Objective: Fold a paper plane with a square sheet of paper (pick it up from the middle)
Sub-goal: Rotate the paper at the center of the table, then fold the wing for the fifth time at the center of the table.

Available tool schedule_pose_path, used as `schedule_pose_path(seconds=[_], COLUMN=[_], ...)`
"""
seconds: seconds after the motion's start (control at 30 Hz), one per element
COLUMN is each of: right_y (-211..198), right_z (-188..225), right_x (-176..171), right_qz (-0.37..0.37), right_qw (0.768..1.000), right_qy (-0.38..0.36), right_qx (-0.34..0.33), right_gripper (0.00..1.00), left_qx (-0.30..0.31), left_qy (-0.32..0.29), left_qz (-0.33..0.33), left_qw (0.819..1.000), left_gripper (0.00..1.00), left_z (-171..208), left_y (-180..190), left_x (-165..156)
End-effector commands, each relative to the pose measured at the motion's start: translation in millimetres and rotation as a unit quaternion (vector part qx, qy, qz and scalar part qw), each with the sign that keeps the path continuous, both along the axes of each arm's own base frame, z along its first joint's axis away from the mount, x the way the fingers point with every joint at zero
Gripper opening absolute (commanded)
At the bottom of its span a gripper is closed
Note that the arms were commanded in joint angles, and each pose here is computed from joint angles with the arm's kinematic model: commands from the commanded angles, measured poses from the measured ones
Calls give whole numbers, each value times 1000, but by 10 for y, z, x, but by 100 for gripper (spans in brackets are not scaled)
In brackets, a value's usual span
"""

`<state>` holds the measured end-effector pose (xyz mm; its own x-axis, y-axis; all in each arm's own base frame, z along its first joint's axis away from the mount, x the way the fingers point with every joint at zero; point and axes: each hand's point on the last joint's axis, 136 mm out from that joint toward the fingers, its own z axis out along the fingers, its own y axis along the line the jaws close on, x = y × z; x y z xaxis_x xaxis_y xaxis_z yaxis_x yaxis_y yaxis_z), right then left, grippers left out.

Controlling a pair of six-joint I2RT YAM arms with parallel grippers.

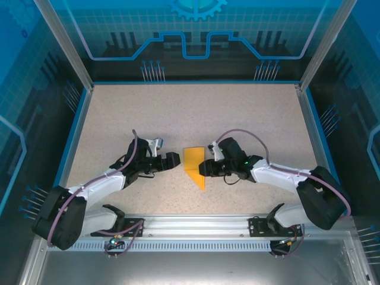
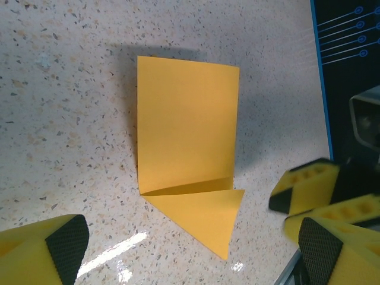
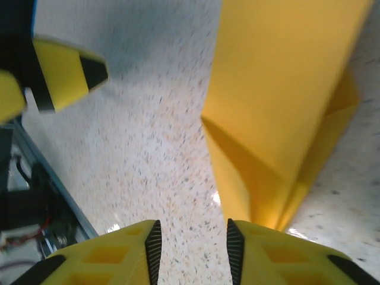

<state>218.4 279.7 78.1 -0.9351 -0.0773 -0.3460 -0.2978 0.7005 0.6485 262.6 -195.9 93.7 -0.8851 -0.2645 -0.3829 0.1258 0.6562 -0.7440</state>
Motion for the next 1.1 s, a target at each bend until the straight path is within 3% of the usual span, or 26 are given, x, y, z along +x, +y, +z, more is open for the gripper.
schedule_pose_path(seconds=[0.0,0.2,0.53,1.07], right_y=[176,92,-3,-241], right_z=[90,-142,-494,-751], right_x=[8,90,165,175], right_qz=[21,7,-11,-58], right_qw=[1000,999,998,995], right_qy=[-15,3,47,79], right_qx=[-9,-45,-43,32], right_gripper=[32,28,27,27], left_qx=[-12,-14,-29,-34], left_qy=[-14,-9,-4,56], left_qz=[-4,-7,-19,-45], left_qw=[1000,1000,999,997], left_gripper=[95,95,94,91], left_z=[127,103,137,-46], left_y=[-29,-41,-106,-441], left_x=[66,59,73,117])
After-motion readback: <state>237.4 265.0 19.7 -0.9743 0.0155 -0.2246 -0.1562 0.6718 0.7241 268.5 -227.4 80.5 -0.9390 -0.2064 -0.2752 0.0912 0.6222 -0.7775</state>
